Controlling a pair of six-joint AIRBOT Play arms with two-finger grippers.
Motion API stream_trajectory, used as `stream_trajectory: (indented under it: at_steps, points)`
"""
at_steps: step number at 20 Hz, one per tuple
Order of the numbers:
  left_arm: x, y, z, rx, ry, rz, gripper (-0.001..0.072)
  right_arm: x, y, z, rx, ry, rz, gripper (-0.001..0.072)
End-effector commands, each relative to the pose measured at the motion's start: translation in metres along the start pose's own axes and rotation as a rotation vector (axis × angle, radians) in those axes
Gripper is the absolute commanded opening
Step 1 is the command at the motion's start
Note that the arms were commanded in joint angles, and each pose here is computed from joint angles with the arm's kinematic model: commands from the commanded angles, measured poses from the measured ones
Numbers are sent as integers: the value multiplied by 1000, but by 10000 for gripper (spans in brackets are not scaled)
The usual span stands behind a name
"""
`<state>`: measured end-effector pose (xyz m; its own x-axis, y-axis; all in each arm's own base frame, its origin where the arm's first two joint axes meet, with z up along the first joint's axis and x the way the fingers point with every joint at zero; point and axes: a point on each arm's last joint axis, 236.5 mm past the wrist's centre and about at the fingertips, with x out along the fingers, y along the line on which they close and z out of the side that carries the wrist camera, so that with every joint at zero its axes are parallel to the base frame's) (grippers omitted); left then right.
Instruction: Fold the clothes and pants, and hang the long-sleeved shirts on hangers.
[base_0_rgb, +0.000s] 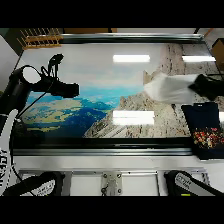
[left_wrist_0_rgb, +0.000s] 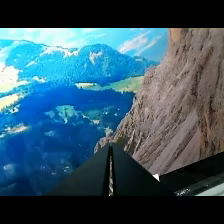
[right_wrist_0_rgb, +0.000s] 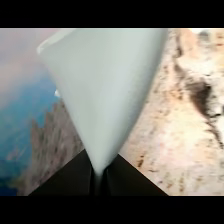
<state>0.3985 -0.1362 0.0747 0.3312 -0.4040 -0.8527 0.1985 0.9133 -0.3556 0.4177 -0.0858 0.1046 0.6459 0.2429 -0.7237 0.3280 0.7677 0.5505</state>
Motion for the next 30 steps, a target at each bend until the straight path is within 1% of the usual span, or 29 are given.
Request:
stream_trajectory:
  at_steps: [1, 6, 7, 11, 13, 18, 23, 24, 25, 26, 27, 29, 30]
  points:
    - [0, 0, 0, 3, 0, 0, 4, -74, -62, 18, 142, -121, -119, 8]
    - [0, 0, 0, 3, 1, 1, 4, -127, -95, 21, 272, -227, -192, 8]
    - [0, 0, 0, 3, 0, 1, 5, -135, -104, 15, 285, -224, -236, 8]
    - [1, 0, -1, 3, 4, 1, 4, -168, -148, -23, 315, -191, -513, 8]
    - [1, 0, -1, 3, 3, 1, 4, -176, -168, -49, 340, -164, -618, 8]
    - [1, 0, -2, 7, 7, 1, 4, -154, -202, -114, 421, -50, -709, 8]
    - [1, 0, -2, 14, 8, 1, 5, -137, -214, -144, 448, 30, -721, 12]
    - [1, 1, -2, 14, 8, 1, 4, -136, -215, -143, 447, 27, -721, 46]
    - [1, 1, -2, 15, 8, 1, 4, -136, -215, -143, 445, 25, -721, 232]
    - [1, 1, -2, 14, 8, 1, 5, -136, -215, -141, 441, 18, -721, 523]
    - [1, 1, -2, 15, 8, 1, 5, -138, -216, -134, 419, -1, -722, 705]
    - [1, 0, -2, 17, 8, 1, 5, -148, -207, -104, 323, -79, -702, 704]
    - [1, 0, -2, 17, 8, 1, 4, -152, -190, -80, 259, -139, -648, 704]
